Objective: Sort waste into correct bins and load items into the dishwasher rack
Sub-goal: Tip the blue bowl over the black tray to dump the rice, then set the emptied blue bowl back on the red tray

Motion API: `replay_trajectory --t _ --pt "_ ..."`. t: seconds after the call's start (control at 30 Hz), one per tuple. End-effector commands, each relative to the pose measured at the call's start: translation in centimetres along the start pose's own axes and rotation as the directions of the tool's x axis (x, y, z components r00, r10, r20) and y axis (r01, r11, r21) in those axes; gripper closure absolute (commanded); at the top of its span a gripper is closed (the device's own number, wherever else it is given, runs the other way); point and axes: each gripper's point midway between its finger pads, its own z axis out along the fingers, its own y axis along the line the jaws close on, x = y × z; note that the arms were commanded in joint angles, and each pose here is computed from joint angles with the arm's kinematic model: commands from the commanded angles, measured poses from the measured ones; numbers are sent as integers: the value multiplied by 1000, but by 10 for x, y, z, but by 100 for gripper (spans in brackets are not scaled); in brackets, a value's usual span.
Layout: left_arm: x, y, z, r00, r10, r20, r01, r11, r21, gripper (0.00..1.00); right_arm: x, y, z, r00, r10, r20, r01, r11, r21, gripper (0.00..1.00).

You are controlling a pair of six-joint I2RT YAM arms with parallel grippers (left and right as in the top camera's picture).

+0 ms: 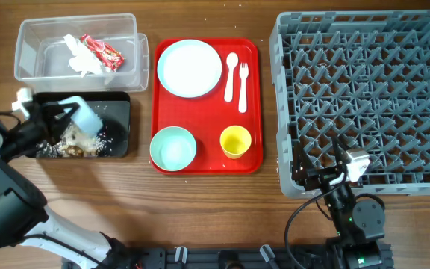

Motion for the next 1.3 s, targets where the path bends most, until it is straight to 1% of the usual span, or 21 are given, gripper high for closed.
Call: replay_trajectory --t 0.0,0.07,0.13,0.2,0.23,0.4,0.5,0.57,0.63,0.67,0.7,0.73,0.8,0.83,0.87,0.9,0.93,1.0,1.03,1.17,1.27 --pt "-11 -31 -15 995 -82 52 67 968 242 96 -2 -2 0 1000 -17 12 17 1000 11 0" --pt "-11 -30 -16 979 -204 24 192 950 246 96 -2 -2 0 1000 -17 12 17 1000 11 0" --pt "-11 -30 -18 964 -267 11 256 934 249 96 -2 -2 0 1000 -17 12 17 1000 11 0" --pt "-23 -26 -22 972 -232 32 217 944 249 96 -2 -2 0 1000 -17 12 17 1000 11 0" --pt "-22 -25 -23 956 -291 18 278 927 252 96 -2 -2 0 1000 -17 12 17 1000 11 0" --pt "-9 -31 -10 922 -385 -41 383 892 240 96 -2 -2 0 1000 -17 12 17 1000 11 0" --pt "0 -42 9 942 -324 -87 336 916 222 96 -2 -2 0 1000 -17 12 17 1000 11 0" --pt "13 -68 23 958 -255 -131 279 937 210 96 -2 -2 0 1000 -17 12 17 1000 11 0" --pt "34 -124 43 982 -49 -185 86 976 202 96 -2 -2 0 1000 -17 12 17 1000 11 0" --pt "50 -146 60 976 76 -203 -53 992 114 96 -2 -2 0 1000 -17 12 17 1000 11 0" --pt "62 -152 74 967 144 -211 -149 989 -5 96 -2 -2 0 1000 -17 12 17 1000 11 0" --pt "74 -153 93 956 204 -211 -241 956 -170 96 -2 -2 0 1000 -17 12 17 1000 11 0" --pt "100 -147 131 905 352 -239 -419 832 -363 96 -2 -2 0 1000 -17 12 17 1000 11 0" --pt "111 -137 148 869 414 -270 -494 745 -448 96 -2 -2 0 1000 -17 12 17 1000 11 0" --pt "120 -122 164 828 469 -307 -557 626 -546 96 -2 -2 0 1000 -17 12 17 1000 11 0" --pt "130 -106 180 782 514 -353 -608 505 -612 96 -2 -2 0 1000 -17 12 17 1000 11 0" --pt "141 -94 196 753 529 -391 -635 431 -641 96 -2 -2 0 1000 -17 12 17 1000 11 0" --pt "161 -68 220 706 527 -473 -684 335 -648 96 -2 -2 0 1000 -17 12 17 1000 11 0" --pt "170 -55 229 693 514 -506 -700 311 -643 96 -2 -2 0 1000 -17 12 17 1000 11 0" --pt "180 -13 251 685 453 -571 -717 281 -638 96 -2 -2 0 1000 -17 12 17 1000 11 0" --pt "188 -3 255 686 423 -592 -722 298 -624 96 -2 -2 0 1000 -17 12 17 1000 11 0"
